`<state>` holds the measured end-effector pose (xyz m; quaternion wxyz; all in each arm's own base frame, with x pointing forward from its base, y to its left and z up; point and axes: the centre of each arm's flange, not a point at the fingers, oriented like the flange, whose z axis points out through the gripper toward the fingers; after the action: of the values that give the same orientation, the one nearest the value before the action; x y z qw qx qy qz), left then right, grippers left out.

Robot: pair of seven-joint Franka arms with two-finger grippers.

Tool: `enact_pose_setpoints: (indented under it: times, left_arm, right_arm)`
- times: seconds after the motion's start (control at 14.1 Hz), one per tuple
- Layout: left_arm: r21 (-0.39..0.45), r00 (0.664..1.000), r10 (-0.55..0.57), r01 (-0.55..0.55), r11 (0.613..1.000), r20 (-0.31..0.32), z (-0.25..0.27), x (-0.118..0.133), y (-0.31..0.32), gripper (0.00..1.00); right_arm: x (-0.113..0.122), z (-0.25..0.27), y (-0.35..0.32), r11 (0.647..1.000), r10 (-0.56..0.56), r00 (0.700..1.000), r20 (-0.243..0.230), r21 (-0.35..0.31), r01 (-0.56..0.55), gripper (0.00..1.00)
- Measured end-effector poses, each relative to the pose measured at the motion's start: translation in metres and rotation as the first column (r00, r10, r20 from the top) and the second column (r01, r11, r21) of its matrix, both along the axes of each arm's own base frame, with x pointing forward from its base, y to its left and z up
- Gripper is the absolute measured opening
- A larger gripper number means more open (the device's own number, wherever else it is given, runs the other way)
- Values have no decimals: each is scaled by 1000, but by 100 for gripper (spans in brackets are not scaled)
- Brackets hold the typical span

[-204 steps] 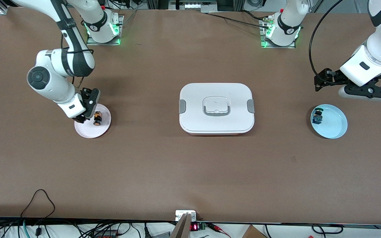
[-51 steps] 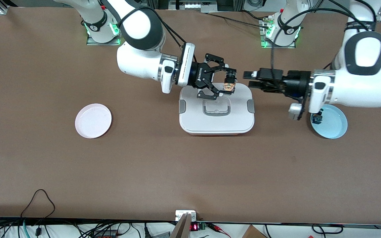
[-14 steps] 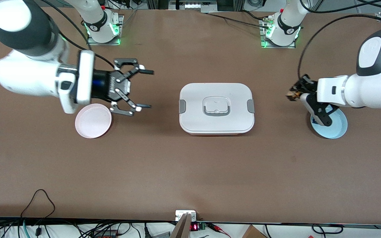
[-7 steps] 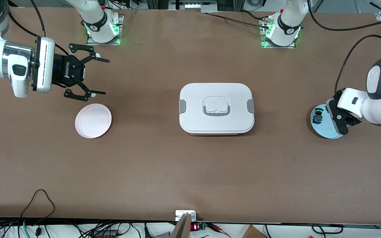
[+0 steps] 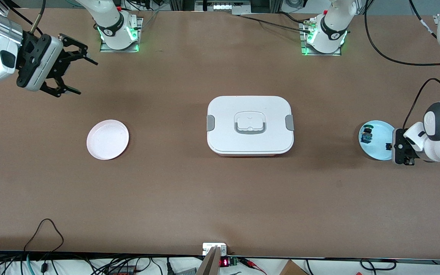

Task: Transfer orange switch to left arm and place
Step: 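Lower the switch onto the blue plate while the right gripper retracts, then open the left gripper and release the orange switch on the plate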

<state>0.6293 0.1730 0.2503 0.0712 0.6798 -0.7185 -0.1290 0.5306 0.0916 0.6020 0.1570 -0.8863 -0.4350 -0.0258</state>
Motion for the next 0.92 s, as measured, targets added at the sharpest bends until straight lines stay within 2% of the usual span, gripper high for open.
enact_pose_setpoints:
  times: [0.28,0.35,0.49,0.64,0.71,0.92]
  left_arm:
    - [-18,999,-24,23,1000,-25,-29,-20,0,34]
    - [-16,999,-32,32,999,-32,-36,-26,2,34]
    - [-25,999,-40,39,999,-36,-45,-34,8,34]
    - [-31,999,-41,40,999,-30,-49,-39,15,34]
    - [-33,999,-33,32,999,-31,-51,-42,20,34]
    - [-41,999,-13,12,999,-32,-61,-55,35,34]
  right_arm:
    - [5,-8,-28,988,-22,1000,8,-153,23,100]
    - [5,-8,-31,981,-56,998,9,-185,57,100]
    - [6,-8,-32,954,-196,981,8,-228,192,100]
    - [8,-6,-31,906,-329,944,31,-271,325,100]
    - [9,-5,-30,872,-401,915,48,-285,397,100]
    - [18,-1,-29,763,-579,807,118,-271,587,100]
